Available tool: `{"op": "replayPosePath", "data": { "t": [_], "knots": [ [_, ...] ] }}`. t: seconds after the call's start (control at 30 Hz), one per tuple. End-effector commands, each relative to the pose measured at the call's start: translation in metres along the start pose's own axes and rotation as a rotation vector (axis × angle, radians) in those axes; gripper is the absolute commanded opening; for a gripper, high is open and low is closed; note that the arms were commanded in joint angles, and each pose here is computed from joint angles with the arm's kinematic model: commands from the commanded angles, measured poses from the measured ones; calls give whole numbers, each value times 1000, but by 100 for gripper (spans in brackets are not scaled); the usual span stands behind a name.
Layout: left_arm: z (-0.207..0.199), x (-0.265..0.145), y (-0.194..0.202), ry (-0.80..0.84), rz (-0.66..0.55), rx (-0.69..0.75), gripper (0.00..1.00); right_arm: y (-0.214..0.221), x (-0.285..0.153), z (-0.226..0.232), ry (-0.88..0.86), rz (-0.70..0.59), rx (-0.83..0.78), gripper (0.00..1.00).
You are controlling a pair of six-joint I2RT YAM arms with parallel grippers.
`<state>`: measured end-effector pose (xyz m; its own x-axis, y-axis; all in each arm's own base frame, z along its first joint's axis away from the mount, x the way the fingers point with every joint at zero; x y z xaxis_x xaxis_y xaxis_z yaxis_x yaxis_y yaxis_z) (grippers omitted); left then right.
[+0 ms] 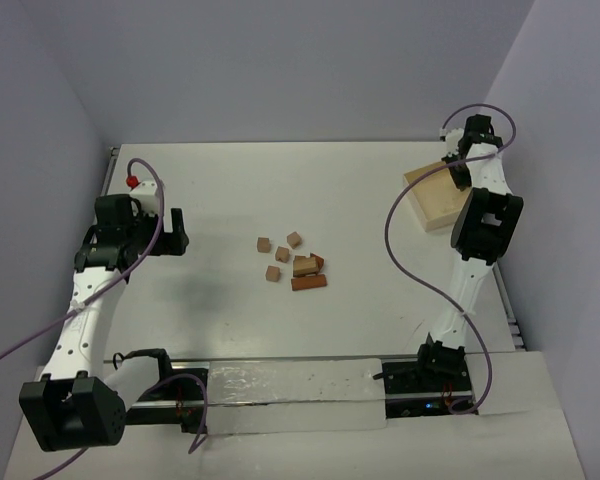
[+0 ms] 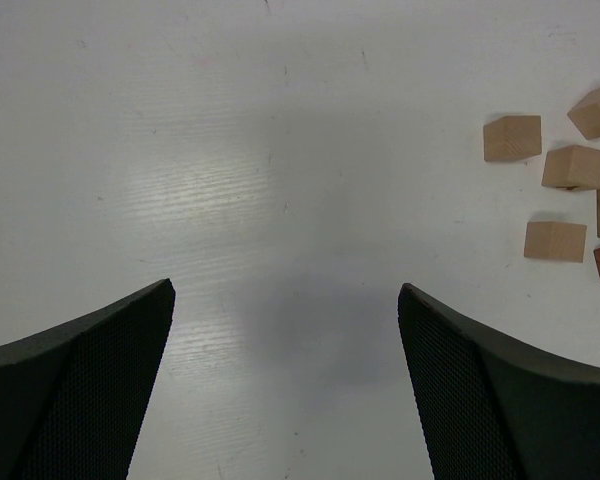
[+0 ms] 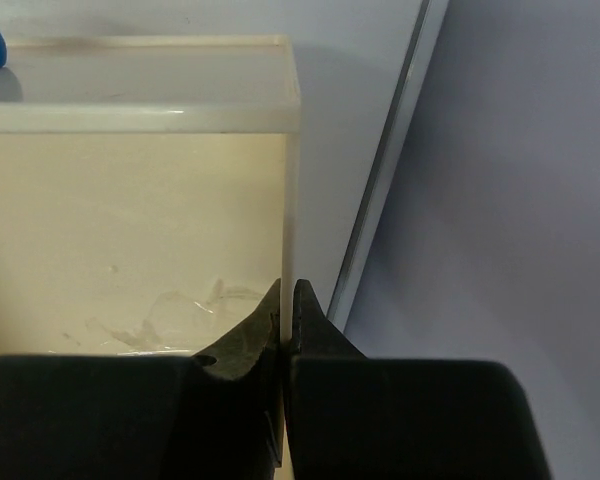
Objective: Build the wood block tower
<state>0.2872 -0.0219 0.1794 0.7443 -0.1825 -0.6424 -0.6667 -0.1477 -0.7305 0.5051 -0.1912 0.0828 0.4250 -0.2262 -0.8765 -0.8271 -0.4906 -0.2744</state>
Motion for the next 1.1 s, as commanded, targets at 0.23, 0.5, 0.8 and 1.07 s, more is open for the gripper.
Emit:
{"op": "replayPosePath", "data": {
  "t": [0.23, 0.5, 0.8, 1.07],
  "knots": [
    [2, 4, -8, -7, -18, 3, 99, 11, 22, -29, 84, 20, 53, 55],
    [0, 4, -11, 4, -24, -1, 99, -5, -32, -32, 80, -55, 77, 65],
    [-4, 3, -14, 22, -35, -4, 99, -27, -148, -13, 92, -194, 32, 66],
    [-5, -1, -14, 26, -47, 6, 99, 21, -160, 37, 17, -134, -79, 57]
  ]
}}
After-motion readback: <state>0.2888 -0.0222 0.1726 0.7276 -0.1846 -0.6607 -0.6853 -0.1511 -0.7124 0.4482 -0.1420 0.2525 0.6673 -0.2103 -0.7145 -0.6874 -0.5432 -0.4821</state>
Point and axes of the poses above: each gripper's point midway between its finger pads, its own x axis out along the fingers, its own z axis along the line the jaws close on, y = z × x, the point moved 1 cm from there along -x, back along the fingers, and after that the axes turned 11 degrees about -x, right-handed, at the moved point
